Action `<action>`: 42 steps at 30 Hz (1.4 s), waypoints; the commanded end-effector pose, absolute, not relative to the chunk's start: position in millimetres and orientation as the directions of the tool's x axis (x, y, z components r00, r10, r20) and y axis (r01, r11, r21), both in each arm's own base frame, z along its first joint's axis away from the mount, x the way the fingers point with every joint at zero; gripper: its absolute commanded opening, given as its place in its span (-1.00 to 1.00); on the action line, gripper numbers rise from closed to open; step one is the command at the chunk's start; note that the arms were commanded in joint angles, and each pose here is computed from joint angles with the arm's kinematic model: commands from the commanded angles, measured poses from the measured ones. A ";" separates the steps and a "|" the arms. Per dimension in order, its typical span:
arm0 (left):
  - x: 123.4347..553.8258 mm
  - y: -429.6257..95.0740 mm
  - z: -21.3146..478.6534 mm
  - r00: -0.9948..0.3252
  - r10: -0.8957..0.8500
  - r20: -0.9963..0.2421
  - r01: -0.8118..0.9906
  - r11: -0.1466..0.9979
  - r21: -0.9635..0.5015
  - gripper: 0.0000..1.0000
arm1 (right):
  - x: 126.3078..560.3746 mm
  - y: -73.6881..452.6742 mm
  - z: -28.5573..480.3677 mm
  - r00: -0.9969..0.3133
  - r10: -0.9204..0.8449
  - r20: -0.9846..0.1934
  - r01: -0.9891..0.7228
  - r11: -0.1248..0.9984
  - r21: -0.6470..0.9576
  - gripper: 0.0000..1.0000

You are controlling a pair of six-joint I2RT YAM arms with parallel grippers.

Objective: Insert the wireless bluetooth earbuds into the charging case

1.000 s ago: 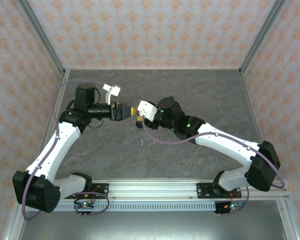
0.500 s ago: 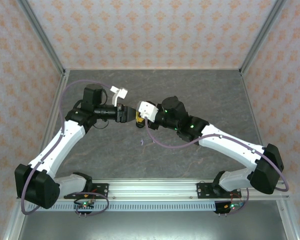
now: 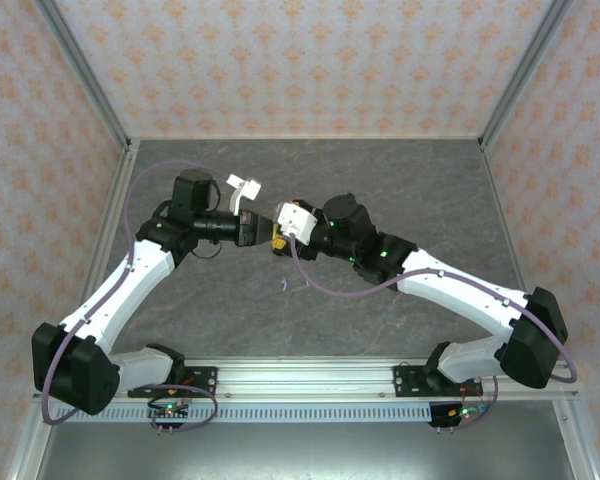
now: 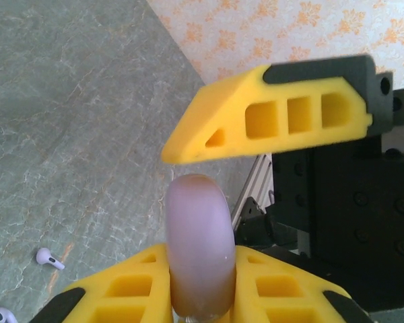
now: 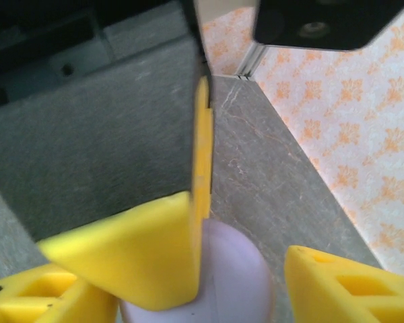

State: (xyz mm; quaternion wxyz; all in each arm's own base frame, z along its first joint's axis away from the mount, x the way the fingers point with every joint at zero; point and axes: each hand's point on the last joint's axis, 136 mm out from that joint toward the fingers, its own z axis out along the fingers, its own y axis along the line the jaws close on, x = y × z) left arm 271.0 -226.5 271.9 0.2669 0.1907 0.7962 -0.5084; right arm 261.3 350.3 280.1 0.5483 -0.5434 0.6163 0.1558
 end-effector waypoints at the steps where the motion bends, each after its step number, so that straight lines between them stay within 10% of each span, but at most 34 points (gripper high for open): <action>1: 266.3 -222.6 281.6 -0.725 0.042 -0.687 0.632 0.435 -0.641 -0.69 | 259.3 343.5 295.2 0.159 -0.465 -0.871 -0.834 0.409 -0.370 0.53; 5: 269.5 -215.5 294.8 -0.622 0.000 -0.783 0.688 0.477 -0.547 -0.73 | 244.4 329.7 299.0 0.108 -0.404 -0.908 -0.853 0.431 -0.294 0.99; 19: 252.8 -204.0 323.8 -0.233 -0.008 -0.972 0.812 0.549 -0.199 -1.00 | 214.5 302.3 334.4 -0.174 0.074 -0.982 -0.859 0.476 0.188 0.98; 42: 235.7 -213.8 325.4 -0.158 0.119 -0.980 0.869 0.488 -0.081 -1.00 | 260.4 329.2 337.6 -0.286 0.035 -0.957 -0.836 0.479 0.268 0.96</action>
